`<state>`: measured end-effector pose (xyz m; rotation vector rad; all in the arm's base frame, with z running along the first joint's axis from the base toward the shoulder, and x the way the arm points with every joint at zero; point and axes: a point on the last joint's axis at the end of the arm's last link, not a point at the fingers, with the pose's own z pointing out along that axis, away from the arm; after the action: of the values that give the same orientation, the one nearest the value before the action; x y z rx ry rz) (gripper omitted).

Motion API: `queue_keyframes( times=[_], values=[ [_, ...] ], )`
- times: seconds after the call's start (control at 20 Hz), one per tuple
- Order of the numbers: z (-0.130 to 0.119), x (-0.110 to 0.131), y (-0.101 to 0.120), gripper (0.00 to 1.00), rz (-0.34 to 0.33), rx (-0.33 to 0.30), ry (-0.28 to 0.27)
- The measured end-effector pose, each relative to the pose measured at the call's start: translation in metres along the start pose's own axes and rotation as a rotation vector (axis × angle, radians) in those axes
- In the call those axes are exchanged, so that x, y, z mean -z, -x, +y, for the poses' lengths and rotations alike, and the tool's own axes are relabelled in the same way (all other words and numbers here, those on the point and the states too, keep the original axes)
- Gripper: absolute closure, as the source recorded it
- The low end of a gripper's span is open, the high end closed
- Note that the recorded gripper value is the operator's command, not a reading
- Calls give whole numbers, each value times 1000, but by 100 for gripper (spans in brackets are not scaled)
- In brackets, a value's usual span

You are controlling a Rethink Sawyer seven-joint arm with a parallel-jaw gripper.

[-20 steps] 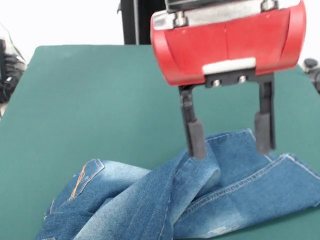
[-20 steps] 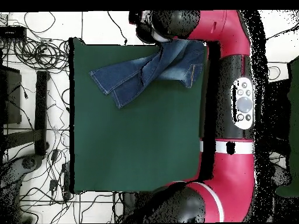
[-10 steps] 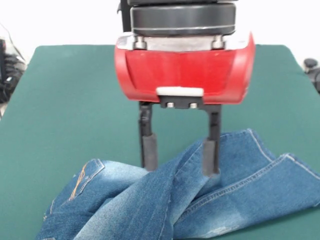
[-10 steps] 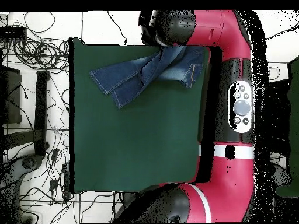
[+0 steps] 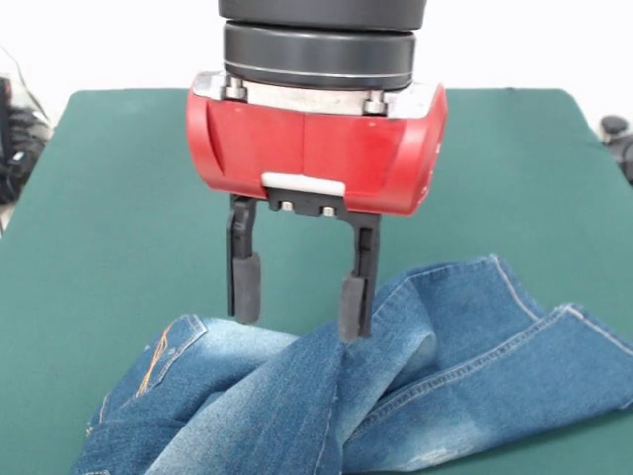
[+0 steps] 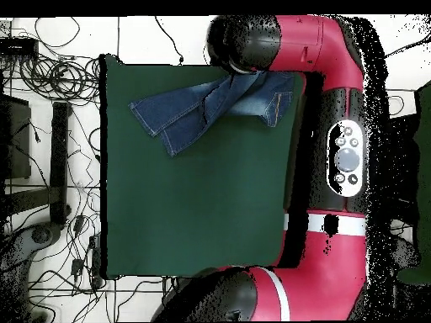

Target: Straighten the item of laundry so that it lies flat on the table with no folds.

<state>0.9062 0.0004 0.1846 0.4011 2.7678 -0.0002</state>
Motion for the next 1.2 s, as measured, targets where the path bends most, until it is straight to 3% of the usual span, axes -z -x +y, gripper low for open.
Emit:
queue_keyframes(
  times=[0.35, 0.85, 1.2],
  values=[
    [0, 2, -4, 0, 11, -31, -14],
    [9, 4, -6, 0, 25, -129, 30],
    [12, -10, -15, 0, 26, -140, 29]
  ],
)
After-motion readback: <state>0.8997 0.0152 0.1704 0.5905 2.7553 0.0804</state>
